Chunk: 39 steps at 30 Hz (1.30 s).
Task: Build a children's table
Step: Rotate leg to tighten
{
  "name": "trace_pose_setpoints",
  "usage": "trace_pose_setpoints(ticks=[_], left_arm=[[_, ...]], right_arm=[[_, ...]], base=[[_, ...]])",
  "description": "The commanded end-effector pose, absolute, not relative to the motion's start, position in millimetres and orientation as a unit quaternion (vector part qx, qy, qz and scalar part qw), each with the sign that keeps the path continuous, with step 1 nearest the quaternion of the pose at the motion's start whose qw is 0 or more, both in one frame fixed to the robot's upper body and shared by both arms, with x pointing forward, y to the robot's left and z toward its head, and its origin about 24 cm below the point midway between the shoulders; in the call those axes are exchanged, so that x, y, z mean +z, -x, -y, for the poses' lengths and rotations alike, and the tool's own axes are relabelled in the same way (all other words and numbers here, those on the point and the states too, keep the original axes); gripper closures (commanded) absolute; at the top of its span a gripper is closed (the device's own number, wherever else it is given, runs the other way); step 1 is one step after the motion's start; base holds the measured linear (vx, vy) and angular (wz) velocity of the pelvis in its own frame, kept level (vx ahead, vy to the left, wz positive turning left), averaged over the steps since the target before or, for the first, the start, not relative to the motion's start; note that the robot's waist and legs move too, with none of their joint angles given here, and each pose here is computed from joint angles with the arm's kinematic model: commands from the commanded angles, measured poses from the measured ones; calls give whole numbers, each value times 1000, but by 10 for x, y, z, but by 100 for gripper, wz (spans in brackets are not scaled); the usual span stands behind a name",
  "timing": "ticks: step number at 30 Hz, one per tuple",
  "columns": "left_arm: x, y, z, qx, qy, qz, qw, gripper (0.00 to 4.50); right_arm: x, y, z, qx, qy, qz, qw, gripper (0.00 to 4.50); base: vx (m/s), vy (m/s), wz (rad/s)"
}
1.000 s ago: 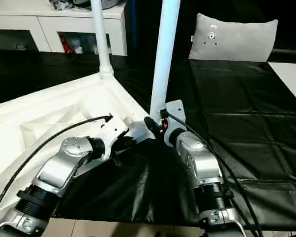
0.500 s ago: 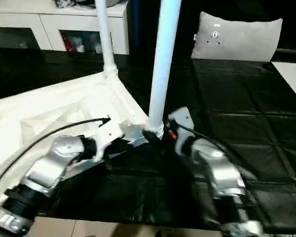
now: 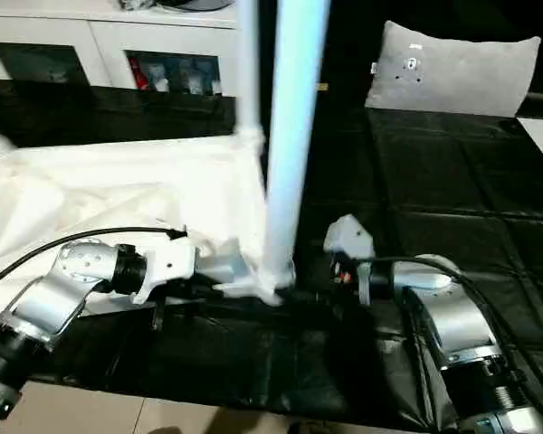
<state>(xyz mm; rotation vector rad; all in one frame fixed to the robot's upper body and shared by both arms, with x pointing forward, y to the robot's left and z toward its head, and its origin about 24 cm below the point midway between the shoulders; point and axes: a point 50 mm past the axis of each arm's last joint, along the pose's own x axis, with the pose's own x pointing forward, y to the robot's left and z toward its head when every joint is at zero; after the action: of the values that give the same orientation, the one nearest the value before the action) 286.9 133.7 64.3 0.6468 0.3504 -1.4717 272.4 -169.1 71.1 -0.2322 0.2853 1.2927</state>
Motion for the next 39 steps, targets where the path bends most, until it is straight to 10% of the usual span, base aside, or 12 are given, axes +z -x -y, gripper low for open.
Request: trace_pose_setpoints(ticks=[1,23,39], left_arm=[[627,-2810,-1262,-695,-306,-155,632,450],[658,-2824,-1243,-699,-275,-145,644,450],[733,-3043,-551,-462,-147,-125,866,450]], right_arm=[[721,-2712,1696,616,109,-134,769,43],[659,-2672,1569,632,43,-151,759,187],[451,-3136,1011,270,-21,-171,947,189]], base=[[0,0,0],[0,0,0],[0,0,0]])
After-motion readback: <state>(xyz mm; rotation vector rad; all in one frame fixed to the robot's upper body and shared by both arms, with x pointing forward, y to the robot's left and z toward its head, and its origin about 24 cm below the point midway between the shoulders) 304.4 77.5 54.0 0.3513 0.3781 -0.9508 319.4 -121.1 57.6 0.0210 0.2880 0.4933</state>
